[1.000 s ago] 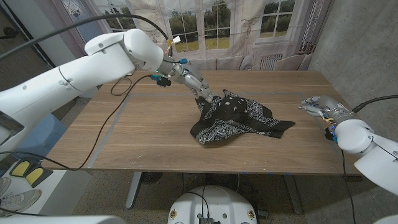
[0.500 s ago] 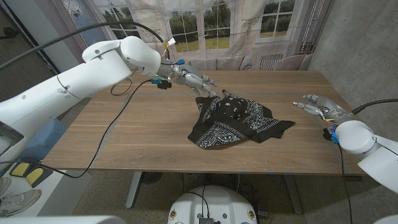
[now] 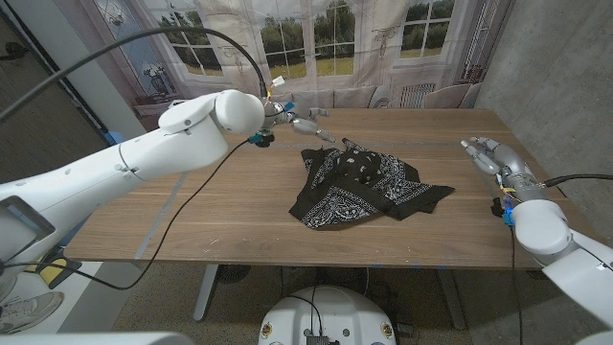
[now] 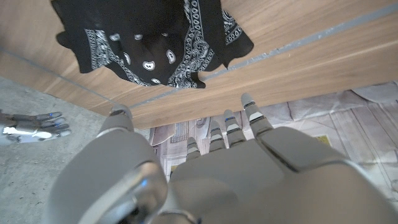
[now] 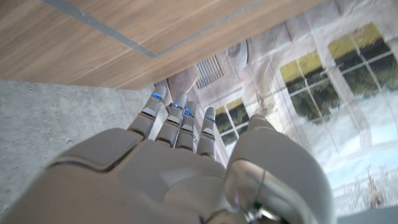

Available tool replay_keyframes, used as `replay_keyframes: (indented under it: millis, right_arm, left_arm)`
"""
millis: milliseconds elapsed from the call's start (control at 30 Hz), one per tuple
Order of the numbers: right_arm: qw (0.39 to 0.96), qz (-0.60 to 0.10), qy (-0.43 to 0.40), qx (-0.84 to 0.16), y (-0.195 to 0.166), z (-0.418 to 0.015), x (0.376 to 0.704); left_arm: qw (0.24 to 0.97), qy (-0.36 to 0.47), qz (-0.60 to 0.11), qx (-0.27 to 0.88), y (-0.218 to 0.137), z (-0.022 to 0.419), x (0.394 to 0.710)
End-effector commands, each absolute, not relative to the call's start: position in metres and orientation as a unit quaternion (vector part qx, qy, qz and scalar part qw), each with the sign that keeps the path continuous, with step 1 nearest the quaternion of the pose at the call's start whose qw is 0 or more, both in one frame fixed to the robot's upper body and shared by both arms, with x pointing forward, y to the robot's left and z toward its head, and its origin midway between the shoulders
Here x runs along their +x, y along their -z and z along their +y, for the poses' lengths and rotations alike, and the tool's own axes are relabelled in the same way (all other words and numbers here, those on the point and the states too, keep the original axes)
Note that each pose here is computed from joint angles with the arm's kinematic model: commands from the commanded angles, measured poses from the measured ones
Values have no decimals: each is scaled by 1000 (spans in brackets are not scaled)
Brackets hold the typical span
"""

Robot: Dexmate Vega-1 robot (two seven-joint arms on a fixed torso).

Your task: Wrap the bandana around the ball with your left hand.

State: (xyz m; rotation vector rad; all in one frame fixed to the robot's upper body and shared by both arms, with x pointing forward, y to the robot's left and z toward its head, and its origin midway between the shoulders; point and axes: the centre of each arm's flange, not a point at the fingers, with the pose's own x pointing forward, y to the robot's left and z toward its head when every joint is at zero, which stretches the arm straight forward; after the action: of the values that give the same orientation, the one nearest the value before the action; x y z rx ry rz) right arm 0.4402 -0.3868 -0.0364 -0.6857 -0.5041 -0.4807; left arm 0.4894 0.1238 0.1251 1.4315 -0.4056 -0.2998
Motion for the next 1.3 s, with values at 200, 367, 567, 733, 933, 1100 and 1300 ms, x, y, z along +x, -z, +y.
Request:
replay_keyframes:
  millis: [200,367,567,733,933,1100,1300]
  right_arm:
    - [856,-339,339,-192,72,-397,435]
    - [845,-362,347,-188,70,-398,436]
    - [839,-377,345,-185,64,-400,440]
    - [839,-384,337,-189,61,-400,443]
    - [841,-384,329,-193,59,-400,448]
    - [843,-382,327,-191,60,-401,451]
    - [844,-381,327,-188,60,-403,453]
  left_arm:
    - [726,143,-199,642,-114,101,538]
    - [724,165,-187,644,-110,92,548]
    - [722,178,-172,646,-103,86,559]
    - [721,177,-170,648,-98,81,566]
    - [716,191,-172,649,-94,73,574]
    - [710,210,-177,649,-93,64,580]
    - [697,238,-181,652,-92,49,586]
